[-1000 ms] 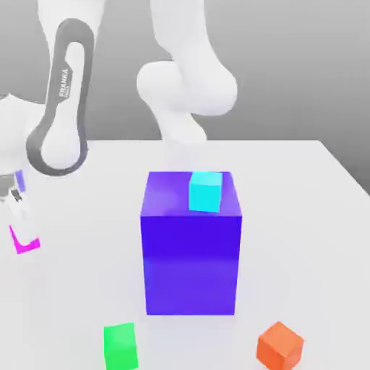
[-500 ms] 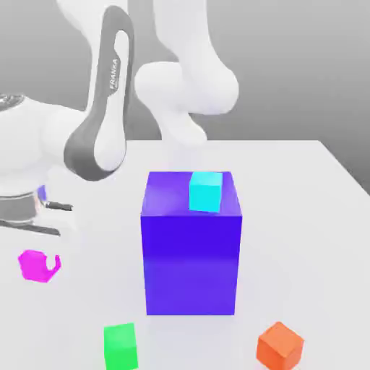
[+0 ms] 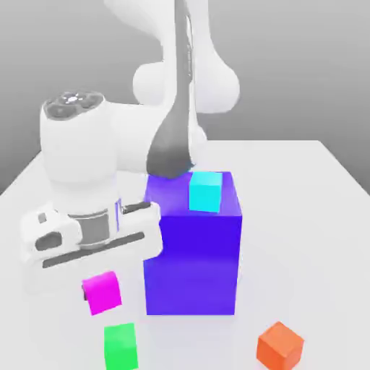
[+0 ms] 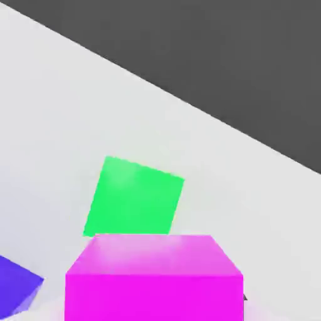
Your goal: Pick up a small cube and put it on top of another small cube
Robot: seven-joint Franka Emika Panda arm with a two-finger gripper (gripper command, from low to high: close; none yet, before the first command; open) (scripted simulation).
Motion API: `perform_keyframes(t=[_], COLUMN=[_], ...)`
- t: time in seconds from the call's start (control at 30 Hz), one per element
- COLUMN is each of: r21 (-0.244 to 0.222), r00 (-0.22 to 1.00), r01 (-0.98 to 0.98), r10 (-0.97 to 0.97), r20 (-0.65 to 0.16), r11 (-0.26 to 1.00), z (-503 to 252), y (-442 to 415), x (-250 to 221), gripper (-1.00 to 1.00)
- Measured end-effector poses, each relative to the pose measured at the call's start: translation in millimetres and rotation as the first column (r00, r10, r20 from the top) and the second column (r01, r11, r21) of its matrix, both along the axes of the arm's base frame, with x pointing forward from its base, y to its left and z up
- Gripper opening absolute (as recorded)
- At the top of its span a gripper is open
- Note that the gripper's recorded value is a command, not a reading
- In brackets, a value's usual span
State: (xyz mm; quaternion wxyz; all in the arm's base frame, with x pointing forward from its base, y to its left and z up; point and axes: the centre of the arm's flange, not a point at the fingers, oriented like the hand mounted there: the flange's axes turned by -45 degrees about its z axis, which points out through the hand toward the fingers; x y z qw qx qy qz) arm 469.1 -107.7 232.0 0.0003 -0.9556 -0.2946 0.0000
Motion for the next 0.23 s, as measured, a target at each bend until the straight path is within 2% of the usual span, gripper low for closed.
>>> perform_keyframes(t=[0.1, 0.13, 0.23], r21=[0.0, 0.0, 0.0], r00=[1.0, 1.0, 1.0], r01=[-0.016, -0.016, -0.016], r10=[0.016, 0.016, 0.016], r20=[0.0, 0.0, 0.0], r11=[1.0, 1.0, 1.0], z=[-34.3, -46.0, -46.0], y=[3.2, 3.3, 3.3], x=[1.9, 1.2, 1.2], gripper=[-1.0, 1.0, 1.0])
